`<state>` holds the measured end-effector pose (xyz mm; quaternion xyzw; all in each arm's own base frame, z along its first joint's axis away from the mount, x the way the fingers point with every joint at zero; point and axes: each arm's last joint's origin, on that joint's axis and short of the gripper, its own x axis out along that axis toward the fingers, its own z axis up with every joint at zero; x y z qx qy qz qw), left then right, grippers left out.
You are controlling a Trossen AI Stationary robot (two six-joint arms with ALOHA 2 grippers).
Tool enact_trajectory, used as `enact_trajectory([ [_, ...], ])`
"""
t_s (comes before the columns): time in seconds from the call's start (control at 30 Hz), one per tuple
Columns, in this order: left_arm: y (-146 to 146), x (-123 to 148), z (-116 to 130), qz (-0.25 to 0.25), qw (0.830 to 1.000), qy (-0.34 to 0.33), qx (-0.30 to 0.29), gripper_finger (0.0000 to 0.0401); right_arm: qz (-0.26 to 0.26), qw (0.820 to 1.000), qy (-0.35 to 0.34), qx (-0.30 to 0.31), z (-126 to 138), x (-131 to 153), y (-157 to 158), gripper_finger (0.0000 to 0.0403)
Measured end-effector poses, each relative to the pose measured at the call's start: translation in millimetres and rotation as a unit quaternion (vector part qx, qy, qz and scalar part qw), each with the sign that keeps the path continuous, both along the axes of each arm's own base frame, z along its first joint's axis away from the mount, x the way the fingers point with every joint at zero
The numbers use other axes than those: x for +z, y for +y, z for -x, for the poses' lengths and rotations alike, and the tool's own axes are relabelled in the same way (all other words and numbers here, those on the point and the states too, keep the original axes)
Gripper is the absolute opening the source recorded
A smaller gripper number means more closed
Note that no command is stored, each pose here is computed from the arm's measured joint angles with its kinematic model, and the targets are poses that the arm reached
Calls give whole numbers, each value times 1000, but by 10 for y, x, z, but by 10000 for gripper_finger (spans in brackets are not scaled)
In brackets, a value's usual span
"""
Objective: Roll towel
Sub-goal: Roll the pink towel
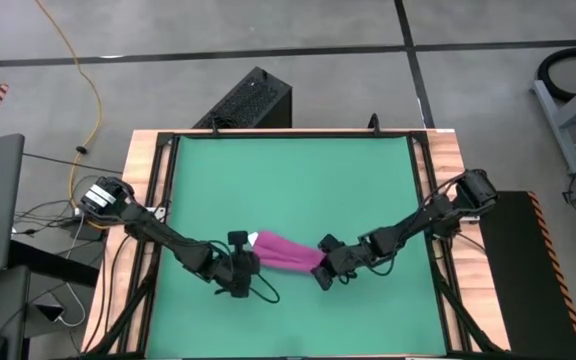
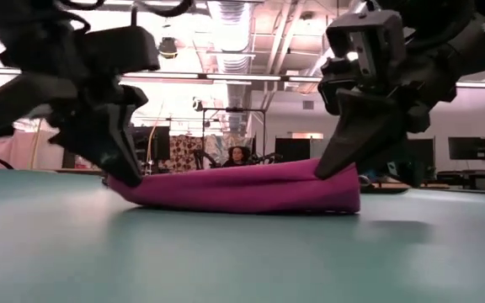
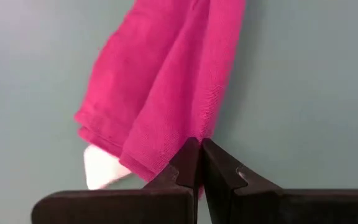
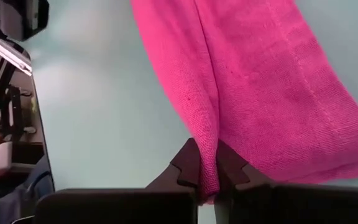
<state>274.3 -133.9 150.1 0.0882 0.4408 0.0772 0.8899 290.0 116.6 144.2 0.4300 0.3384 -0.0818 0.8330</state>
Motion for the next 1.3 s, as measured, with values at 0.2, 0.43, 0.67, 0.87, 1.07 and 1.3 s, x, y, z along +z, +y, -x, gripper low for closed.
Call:
enact_trajectory([
  [0.2,49,123,-125,-29,999,-15,-18,0,-10,1000,7,-2,19,-8,30,34],
  [0.43,400,112,-262,-30,1000,4,-3,0,-7,1000,9,-3,26,-13,34,30],
  [0.67,410,142,-302,44,999,17,-25,0,-11,999,21,29,18,56,153,30],
  [0.87,156,204,-286,73,994,-4,-77,0,-7,997,48,59,58,104,300,30],
  [1.07,180,371,-434,70,992,-51,-94,0,-3,996,71,56,138,95,409,28],
  [1.3,506,277,-586,65,995,-42,-65,0,6,995,98,24,237,53,472,29],
])
